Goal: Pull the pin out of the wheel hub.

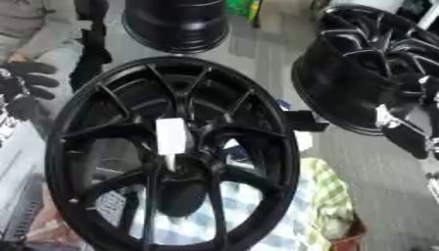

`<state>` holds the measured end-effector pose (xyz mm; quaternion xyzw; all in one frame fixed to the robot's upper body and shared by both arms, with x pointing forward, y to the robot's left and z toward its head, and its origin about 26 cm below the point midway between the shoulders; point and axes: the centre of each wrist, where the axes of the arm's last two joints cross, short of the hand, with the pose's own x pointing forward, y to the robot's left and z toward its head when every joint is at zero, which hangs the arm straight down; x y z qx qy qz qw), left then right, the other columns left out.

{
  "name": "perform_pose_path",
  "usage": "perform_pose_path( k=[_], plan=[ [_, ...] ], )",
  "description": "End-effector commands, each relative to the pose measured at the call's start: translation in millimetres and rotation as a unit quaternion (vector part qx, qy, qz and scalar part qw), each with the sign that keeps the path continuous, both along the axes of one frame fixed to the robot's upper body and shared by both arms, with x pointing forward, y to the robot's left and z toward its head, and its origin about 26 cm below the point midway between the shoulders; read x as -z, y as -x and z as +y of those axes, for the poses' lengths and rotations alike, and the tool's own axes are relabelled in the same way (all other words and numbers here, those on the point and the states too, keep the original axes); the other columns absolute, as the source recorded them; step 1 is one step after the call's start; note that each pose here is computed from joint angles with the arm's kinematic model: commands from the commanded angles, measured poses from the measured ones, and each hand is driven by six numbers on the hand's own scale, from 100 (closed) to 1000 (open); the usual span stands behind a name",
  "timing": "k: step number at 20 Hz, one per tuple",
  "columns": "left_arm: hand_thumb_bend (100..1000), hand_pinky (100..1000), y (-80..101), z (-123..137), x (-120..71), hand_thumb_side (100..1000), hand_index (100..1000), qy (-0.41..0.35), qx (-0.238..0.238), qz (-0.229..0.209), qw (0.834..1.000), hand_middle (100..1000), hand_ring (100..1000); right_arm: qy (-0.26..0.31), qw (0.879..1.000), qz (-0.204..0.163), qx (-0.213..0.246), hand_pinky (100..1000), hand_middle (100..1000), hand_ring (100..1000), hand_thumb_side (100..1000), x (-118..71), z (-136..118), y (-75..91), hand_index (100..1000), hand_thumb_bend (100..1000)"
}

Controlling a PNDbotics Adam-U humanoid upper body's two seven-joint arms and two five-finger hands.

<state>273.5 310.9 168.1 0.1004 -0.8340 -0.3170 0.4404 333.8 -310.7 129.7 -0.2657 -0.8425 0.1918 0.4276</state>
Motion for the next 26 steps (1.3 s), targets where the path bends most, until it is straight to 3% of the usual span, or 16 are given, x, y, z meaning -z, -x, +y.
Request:
perform_pose_path(
  k=[1,5,13,26],
  plan=[
    [298,722,-0.6,0.9,-9.0,691,863,-0.003,-0.001,-0.016,1.0,791,782,0.015,1.0,-0.024,-0.014,630,573,730,100,-16.5,4.8,3.9,770,100],
    [304,722,-1.0,0.3,-9.6,693,864,-0.001,0.001,-0.018,1.0,794,784,0.017,0.998,-0.041,-0.036,632,594,735,100,-23.9,17.0,9.7,789,100],
    [334,723,-1.2,0.0,-9.6,710,865,0.0,0.003,-0.021,1.0,797,787,0.033,0.997,-0.038,-0.064,643,654,753,117,-29.8,26.8,16.8,841,100],
    [348,722,-1.2,0.5,-9.8,703,864,0.0,0.0,-0.025,1.0,792,783,0.066,0.995,-0.033,-0.06,662,707,777,172,-33.3,27.8,22.0,873,100]
  ],
)
